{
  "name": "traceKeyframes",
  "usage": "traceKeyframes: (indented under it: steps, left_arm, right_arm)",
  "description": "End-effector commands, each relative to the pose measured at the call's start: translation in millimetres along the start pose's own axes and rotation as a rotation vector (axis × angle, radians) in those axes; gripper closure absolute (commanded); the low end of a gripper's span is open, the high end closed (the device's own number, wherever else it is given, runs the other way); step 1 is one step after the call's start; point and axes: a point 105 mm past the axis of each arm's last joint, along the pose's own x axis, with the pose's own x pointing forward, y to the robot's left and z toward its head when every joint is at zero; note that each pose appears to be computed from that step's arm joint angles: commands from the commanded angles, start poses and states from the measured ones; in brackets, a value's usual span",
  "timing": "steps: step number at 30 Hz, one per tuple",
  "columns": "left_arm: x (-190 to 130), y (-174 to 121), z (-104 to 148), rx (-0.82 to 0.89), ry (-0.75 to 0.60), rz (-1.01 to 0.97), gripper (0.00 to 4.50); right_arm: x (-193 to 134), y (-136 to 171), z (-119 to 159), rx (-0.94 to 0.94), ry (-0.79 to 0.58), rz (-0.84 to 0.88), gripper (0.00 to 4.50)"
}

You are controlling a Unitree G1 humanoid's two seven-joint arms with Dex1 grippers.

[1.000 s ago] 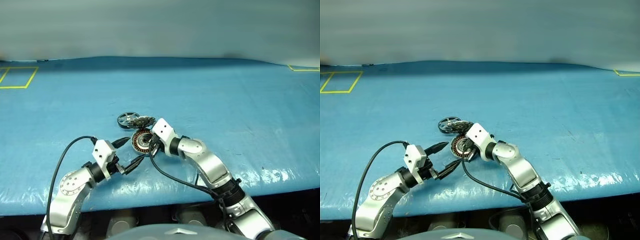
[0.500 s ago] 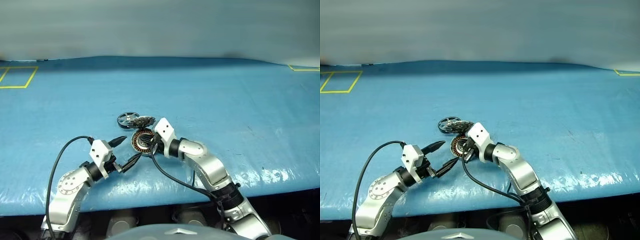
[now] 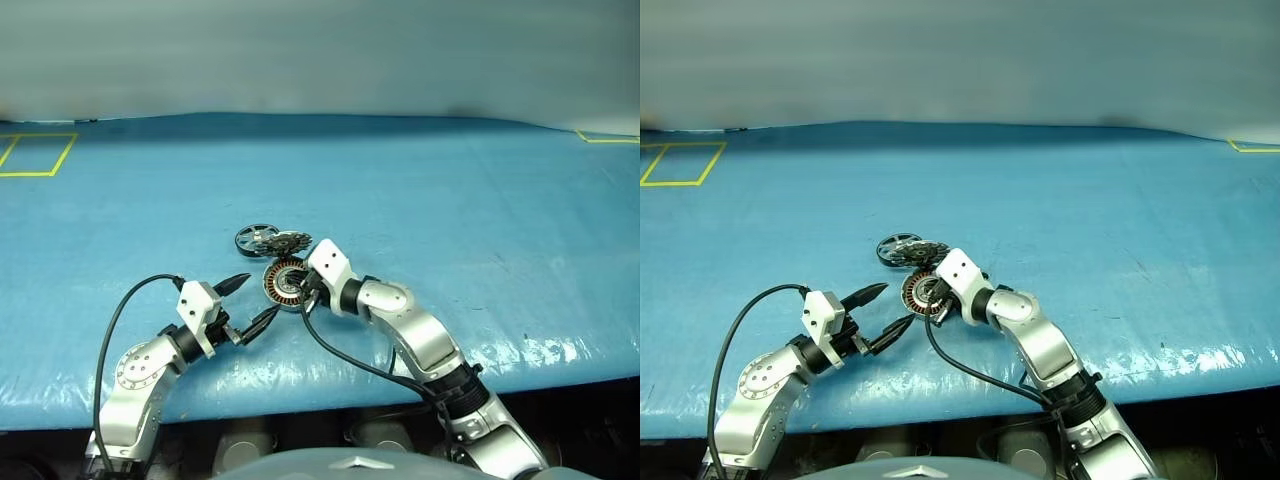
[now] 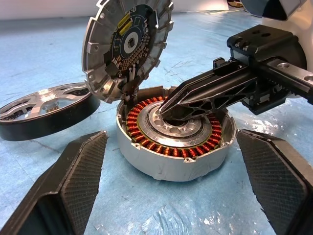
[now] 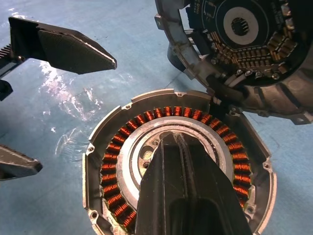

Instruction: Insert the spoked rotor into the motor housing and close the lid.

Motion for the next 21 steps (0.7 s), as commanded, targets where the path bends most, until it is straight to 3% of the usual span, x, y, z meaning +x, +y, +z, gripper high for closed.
traceKeyframes:
  steps: [1,5,9,17,21]
  left_arm:
    - [1.2,-0.5,6.3,0.024,-0.028,-0.013,0.00]
    - [1.8,1.4,8.1,0.027,-0.039,0.002,0.00]
    - [3.9,8.7,14.0,0.067,-0.052,0.040,0.00]
    - [4.9,17.8,21.2,0.056,-0.053,0.047,0.00]
    - [-0.1,37.5,39.8,0.085,-0.079,0.086,0.00]
  right_arm:
    - [0.3,1.0,10.3,-0.031,-0.023,-0.004,4.47]
    - [1.3,-5.7,-10.1,-0.079,0.079,-0.040,4.47]
    - [-2.2,-2.9,-11.6,-0.057,0.077,-0.025,4.47]
    - [-16.5,4.2,17.6,0.011,-0.095,0.006,4.47]
    - [-34.6,12.9,19.4,-0.005,-0.082,0.071,4.47]
